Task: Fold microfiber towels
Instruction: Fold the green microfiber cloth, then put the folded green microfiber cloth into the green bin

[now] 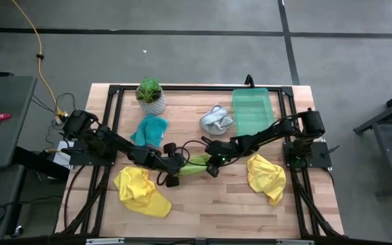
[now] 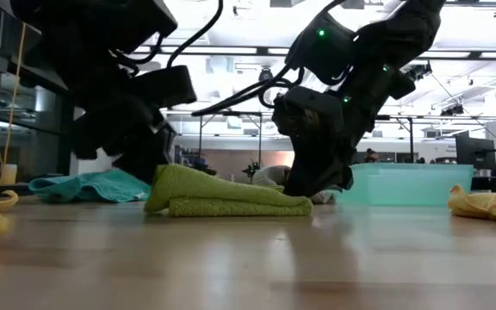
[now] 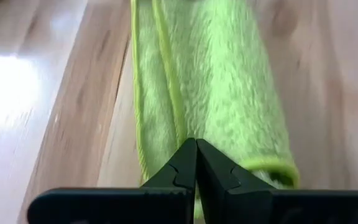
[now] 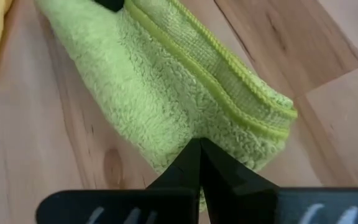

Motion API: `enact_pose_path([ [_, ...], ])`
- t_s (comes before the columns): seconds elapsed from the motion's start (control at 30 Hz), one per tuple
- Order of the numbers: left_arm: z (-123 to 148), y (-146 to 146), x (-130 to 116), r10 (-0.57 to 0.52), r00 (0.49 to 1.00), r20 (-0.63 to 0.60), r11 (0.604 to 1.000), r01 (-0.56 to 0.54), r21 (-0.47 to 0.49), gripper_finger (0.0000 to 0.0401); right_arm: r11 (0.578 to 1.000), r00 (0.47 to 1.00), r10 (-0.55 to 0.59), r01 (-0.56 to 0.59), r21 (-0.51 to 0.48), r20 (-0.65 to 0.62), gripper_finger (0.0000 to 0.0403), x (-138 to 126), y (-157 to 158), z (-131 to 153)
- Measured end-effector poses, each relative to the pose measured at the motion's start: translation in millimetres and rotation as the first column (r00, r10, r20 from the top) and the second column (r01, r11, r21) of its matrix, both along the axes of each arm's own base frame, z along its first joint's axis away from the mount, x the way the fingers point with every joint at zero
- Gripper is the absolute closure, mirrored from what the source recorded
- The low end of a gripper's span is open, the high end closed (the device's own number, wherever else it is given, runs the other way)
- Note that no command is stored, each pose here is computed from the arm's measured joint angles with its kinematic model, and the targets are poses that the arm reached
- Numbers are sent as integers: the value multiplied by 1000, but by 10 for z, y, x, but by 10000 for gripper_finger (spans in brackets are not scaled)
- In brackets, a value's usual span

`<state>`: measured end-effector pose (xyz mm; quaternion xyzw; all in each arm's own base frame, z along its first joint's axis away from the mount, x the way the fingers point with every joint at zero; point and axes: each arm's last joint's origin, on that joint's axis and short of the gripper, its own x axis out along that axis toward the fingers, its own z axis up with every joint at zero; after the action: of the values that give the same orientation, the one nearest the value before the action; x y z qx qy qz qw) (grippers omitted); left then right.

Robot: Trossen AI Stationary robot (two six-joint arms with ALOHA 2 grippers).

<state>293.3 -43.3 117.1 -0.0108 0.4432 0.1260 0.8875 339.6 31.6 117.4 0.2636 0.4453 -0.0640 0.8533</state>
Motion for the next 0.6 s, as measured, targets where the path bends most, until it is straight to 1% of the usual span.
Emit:
enact_pose_path([
  [0.17,-39,18,-67,-16,998,-56,999,18,40,401,1000,1000,-16,16,-9,7,403,-18,-41,68],
  [0.27,18,27,-124,-32,996,-85,998,36,52,401,1000,1000,-26,26,-11,6,403,-28,-76,107],
  [0.33,74,32,-143,-29,997,-74,998,34,56,401,999,1000,-31,31,-12,7,403,-45,-92,153],
  [0.4,197,47,-188,-20,998,-54,997,24,77,401,999,999,-35,36,-10,26,403,-58,-109,232],
  [0.47,310,54,-186,-14,1000,-8,995,14,98,401,999,999,-29,29,-18,32,403,-94,-126,320],
  [0.53,398,77,-277,-1,1000,-20,993,4,121,401,999,999,-26,27,-24,41,403,-137,-147,424],
  [0.6,496,75,-287,22,999,26,994,-25,110,401,999,998,-48,49,-13,38,403,-185,-172,517],
])
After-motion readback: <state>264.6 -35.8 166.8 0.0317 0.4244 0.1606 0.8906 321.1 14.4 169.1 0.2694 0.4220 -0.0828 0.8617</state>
